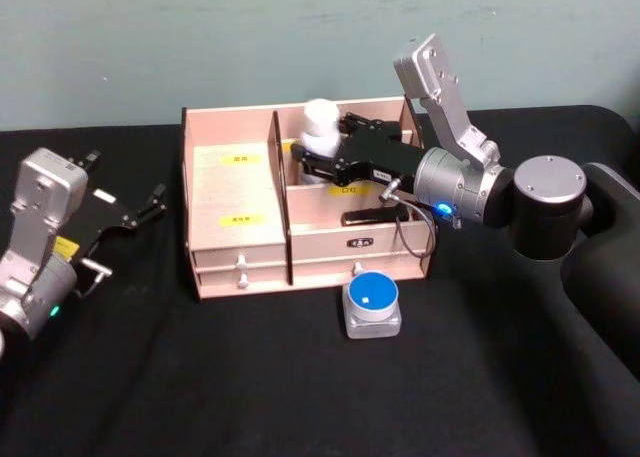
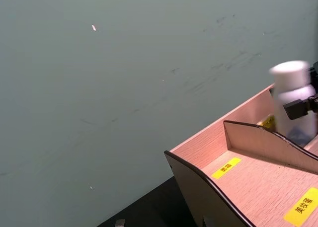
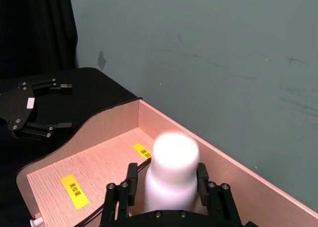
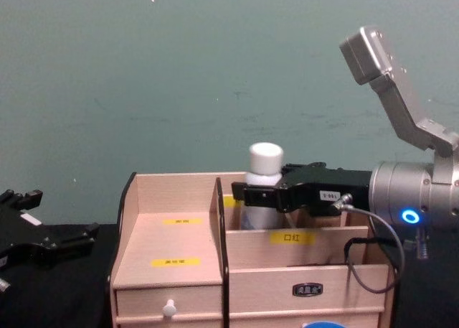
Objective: Pick up the facial cleanser and watermelon frost from the table and place them into the tiered storage box.
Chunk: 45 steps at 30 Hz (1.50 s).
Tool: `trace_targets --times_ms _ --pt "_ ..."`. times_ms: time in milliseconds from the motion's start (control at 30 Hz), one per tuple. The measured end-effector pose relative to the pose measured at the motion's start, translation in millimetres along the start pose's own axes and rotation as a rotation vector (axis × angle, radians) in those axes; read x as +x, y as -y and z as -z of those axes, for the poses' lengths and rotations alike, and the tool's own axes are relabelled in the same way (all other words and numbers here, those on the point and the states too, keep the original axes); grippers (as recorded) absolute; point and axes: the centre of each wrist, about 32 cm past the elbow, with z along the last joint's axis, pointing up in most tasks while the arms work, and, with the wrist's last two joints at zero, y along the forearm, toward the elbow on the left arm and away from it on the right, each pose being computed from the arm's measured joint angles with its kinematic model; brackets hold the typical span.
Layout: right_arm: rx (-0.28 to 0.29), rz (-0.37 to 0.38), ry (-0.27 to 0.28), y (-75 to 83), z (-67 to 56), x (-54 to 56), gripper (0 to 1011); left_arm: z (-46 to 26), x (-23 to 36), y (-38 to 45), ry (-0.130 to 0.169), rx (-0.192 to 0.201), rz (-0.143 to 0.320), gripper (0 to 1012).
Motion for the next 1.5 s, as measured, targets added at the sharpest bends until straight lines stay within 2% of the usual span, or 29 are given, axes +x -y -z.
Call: trace_targets --times_ms 67,200,233,367,500,767,1033,1100,1300,1400,1500 --pt "0.000 0.000 0.000 0.0 0.0 0.0 743 0.0 0.0 0.0 0.000 0.000 0.000 1010" --pt "0.001 0.000 0.000 0.2 -0.1 0.1 895 0.0 0.0 0.0 0.000 0.000 0.000 1010" --pt "0.001 0.000 0.000 0.2 -0.2 0.2 895 0.0 0.0 0.0 0.000 0.000 0.000 1010" --pt "0.005 0.000 0.000 0.8 -0.7 0.4 1002 0.0 0.0 0.0 0.000 0.000 0.000 1010" --pt "0.013 -0.005 0.006 4.8 -4.2 0.9 1000 0.0 0.0 0.0 0.000 0.000 0.000 1010" --pt "0.024 -0.016 0.042 20.1 -22.5 1.1 1000 0.0 0.0 0.0 0.000 0.000 0.000 1010" --pt "0.099 -0.034 0.076 46.3 -48.2 -0.7 1000 0.0 0.0 0.0 0.000 0.000 0.000 1009" --pt "0.115 -0.040 0.088 55.0 -54.5 -3.1 1000 0.0 0.0 0.0 0.000 0.000 0.000 1010" --pt "0.133 -0.045 0.097 75.7 -62.9 -11.6 1000 0.0 0.0 0.0 0.000 0.000 0.000 1010" --pt "0.133 -0.045 0.097 88.8 -65.3 -18.6 1000 0.0 0.0 0.0 0.000 0.000 0.000 1010" --pt "0.121 -0.048 0.111 103.7 -67.8 -31.0 1000 0.0 0.0 0.0 0.000 0.000 0.000 1010"
